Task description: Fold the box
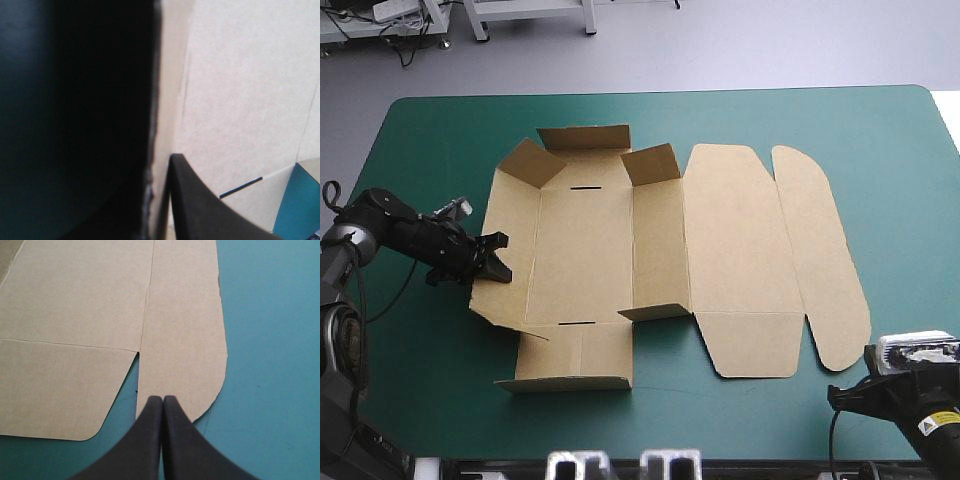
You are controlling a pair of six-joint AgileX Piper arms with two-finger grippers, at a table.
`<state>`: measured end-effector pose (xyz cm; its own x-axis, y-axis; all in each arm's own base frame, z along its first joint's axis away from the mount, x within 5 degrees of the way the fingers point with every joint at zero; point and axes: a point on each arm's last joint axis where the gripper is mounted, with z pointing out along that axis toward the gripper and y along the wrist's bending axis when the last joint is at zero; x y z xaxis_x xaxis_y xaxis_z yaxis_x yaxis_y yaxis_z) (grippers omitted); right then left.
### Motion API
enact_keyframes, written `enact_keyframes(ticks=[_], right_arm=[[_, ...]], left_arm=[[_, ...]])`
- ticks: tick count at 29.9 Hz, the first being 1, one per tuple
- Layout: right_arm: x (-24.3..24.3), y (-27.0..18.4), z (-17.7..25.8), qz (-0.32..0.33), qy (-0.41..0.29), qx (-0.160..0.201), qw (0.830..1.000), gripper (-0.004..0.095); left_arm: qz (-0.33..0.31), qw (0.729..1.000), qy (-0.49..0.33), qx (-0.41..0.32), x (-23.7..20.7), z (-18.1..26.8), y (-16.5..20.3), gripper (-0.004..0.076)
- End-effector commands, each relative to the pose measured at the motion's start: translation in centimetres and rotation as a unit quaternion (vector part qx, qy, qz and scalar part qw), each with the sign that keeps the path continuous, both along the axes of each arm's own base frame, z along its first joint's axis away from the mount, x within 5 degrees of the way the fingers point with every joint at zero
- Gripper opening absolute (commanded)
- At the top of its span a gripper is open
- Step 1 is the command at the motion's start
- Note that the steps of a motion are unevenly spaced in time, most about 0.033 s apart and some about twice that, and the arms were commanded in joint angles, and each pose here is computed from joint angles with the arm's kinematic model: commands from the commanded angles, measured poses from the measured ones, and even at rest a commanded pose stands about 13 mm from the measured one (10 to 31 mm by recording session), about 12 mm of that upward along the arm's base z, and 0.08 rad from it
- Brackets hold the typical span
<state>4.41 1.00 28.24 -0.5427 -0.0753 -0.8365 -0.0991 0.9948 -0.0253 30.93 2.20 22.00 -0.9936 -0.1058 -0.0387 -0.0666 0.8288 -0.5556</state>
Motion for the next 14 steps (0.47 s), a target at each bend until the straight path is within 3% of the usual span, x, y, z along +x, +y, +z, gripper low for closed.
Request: enact_keyframes(ticks=[1, 8, 11, 14], right_arm=[[0.4, 0.0, 1.2, -0.001, -0.035, 0.004, 0.999, -0.0015], [0.4, 0.1, 1.3, 0.000, -0.036, 0.008, 0.999, -0.0015], [0.4, 0.1, 1.3, 0.000, -0.036, 0.009, 0.999, -0.0015], [0.4, 0.1, 1.3, 0.000, -0.036, 0.009, 0.999, -0.0015]], left_arm=[[-0.017, 0.999, -0.037, -0.014, 0.1, 2.5, -0.6, -0.0010], [-0.077, 0.990, -0.106, 0.057, 1.3, 7.2, -0.4, -0.0010], [-0.130, 0.972, -0.156, 0.117, 2.1, 9.6, -1.2, -0.0010], [-0.207, 0.938, -0.207, 0.185, 2.7, 11.9, -2.9, -0.0010]])
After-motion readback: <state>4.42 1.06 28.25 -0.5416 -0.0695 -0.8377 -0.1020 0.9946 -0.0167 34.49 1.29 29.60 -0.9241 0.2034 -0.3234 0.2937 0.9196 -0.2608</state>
